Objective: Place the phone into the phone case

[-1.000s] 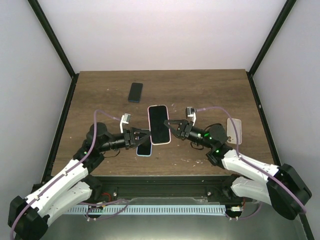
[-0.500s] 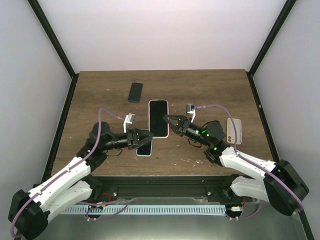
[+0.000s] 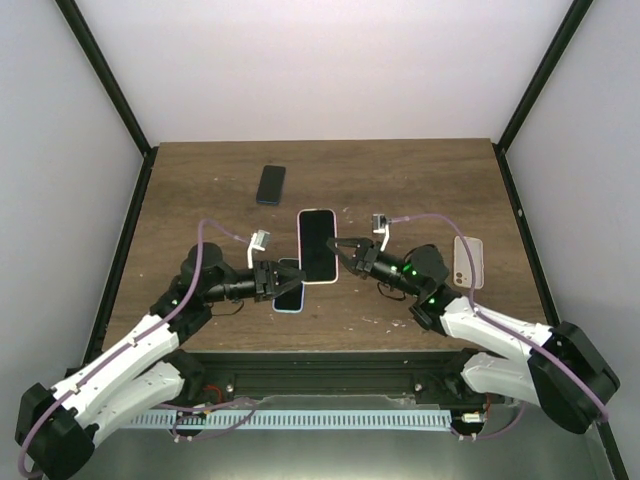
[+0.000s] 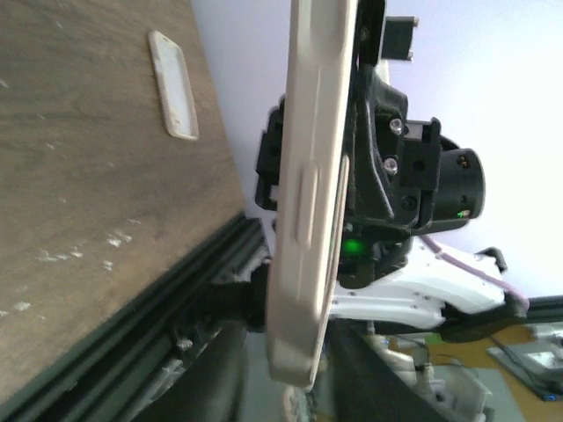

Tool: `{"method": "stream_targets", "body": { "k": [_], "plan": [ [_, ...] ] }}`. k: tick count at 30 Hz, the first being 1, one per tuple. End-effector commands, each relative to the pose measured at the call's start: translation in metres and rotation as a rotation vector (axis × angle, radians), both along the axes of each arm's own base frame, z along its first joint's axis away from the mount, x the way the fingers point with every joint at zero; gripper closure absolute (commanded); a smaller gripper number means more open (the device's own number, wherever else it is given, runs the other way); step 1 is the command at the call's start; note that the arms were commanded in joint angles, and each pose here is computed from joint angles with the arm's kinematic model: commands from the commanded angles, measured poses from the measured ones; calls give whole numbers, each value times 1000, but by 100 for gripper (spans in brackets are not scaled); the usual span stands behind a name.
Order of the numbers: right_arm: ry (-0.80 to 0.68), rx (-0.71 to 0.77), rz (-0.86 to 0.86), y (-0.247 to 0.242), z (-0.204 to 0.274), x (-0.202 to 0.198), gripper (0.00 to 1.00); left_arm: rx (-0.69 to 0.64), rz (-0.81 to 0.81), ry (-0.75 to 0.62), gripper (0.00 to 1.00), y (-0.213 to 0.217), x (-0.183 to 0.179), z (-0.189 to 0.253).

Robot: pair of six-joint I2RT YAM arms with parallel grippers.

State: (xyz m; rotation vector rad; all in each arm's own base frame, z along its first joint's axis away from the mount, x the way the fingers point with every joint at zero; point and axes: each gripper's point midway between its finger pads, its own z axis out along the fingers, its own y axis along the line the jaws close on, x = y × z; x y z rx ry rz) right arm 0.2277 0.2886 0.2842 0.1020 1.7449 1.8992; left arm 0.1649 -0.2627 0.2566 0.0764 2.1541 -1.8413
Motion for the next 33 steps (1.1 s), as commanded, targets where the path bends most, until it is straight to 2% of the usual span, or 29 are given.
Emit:
{"method": "stream_targets", "body": {
  "k": [1,3,4,9,14,18,21,26,33],
  "plan": [
    [-92,43,36,-5,19,-19,97,56,56,-40,58,6,9,0],
    [-115,35,60,-5,21,-25,97,68,82,-60,44,8,12,1],
    [-129,35,72,-5,23,-28,97,64,83,-72,42,8,13,3],
    [-162,44,141,-6,25,-46,97,39,56,-91,44,0,17,8],
    [-217,-2,199,-2,23,-60,94,24,39,-91,58,-5,20,6],
    [-231,-25,247,0,21,-69,91,-9,13,-101,77,-8,18,10],
    [-241,-56,265,0,20,-73,85,-15,-23,-120,86,-11,14,11],
    [-243,-91,234,-9,25,-78,70,-21,-104,-132,96,-15,4,8],
    [-185,-146,145,-17,33,-66,55,-63,-200,-188,100,-15,-15,20]
  ]
}}
